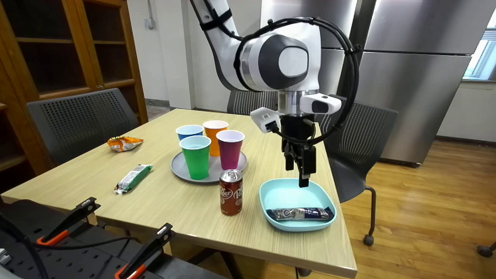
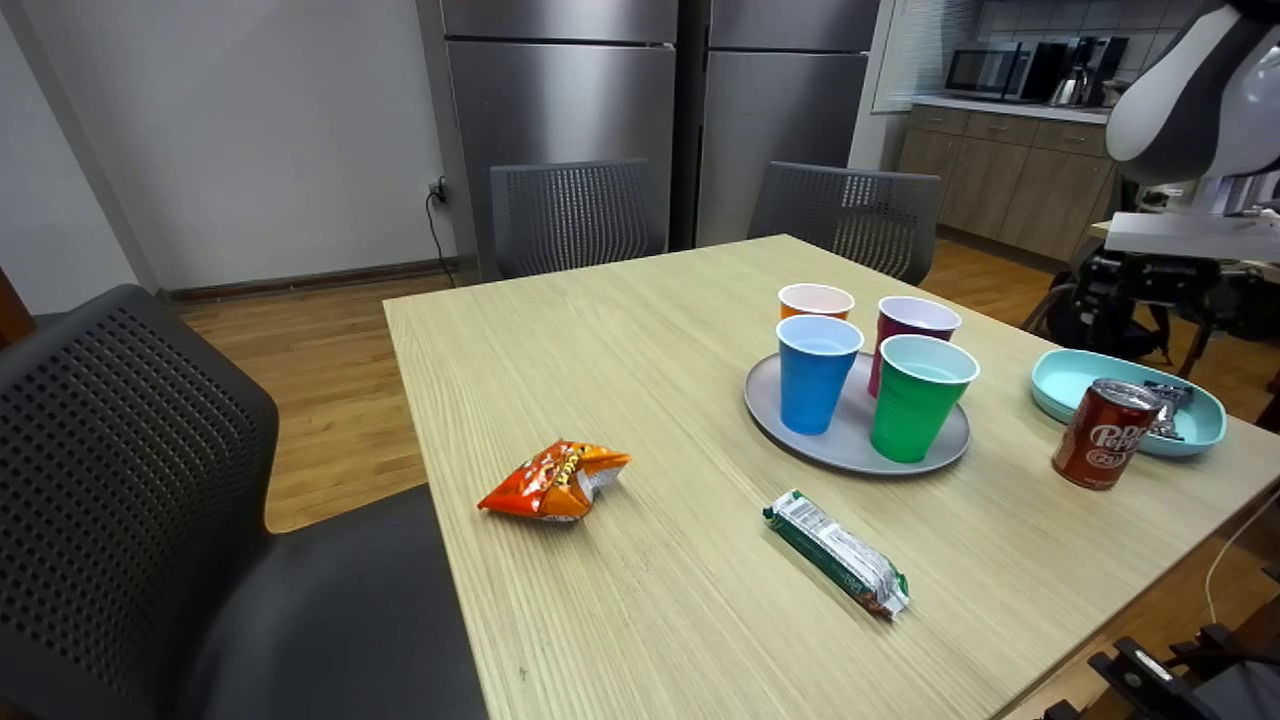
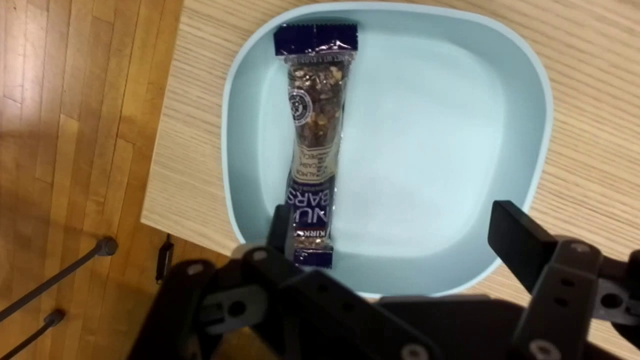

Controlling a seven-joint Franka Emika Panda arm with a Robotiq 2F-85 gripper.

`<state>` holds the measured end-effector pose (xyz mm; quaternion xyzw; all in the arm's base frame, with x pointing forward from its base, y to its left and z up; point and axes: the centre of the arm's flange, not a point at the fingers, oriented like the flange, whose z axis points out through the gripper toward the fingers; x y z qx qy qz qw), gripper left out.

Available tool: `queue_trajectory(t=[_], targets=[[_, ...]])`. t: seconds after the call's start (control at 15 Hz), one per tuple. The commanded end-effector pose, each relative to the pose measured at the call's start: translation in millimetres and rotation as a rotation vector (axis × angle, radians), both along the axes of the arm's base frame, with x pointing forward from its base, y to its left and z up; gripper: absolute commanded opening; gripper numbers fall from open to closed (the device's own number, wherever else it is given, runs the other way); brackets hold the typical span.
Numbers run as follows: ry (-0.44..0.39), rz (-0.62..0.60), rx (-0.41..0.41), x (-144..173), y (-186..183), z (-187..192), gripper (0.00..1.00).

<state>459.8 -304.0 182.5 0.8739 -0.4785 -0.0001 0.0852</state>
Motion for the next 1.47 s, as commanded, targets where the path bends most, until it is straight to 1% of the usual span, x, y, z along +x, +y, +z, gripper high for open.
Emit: queue_trajectory(t=[0.0, 0.33, 0.47, 0.8, 1.0, 1.4], targets=[[-0.063, 0.045, 0.04, -2, 14, 34, 1.0], [-0.12, 0.178, 0.097, 10, 47, 58, 1.0], [-0.143, 0.257, 0.106, 14, 65, 69, 1.0], [-0.169, 0.473, 0.165, 19, 109, 82, 1.0], [-0.171, 0.591, 0.191, 18, 133, 88, 1.0], [-0.146, 0.775, 0.221, 7, 179, 93, 1.0]])
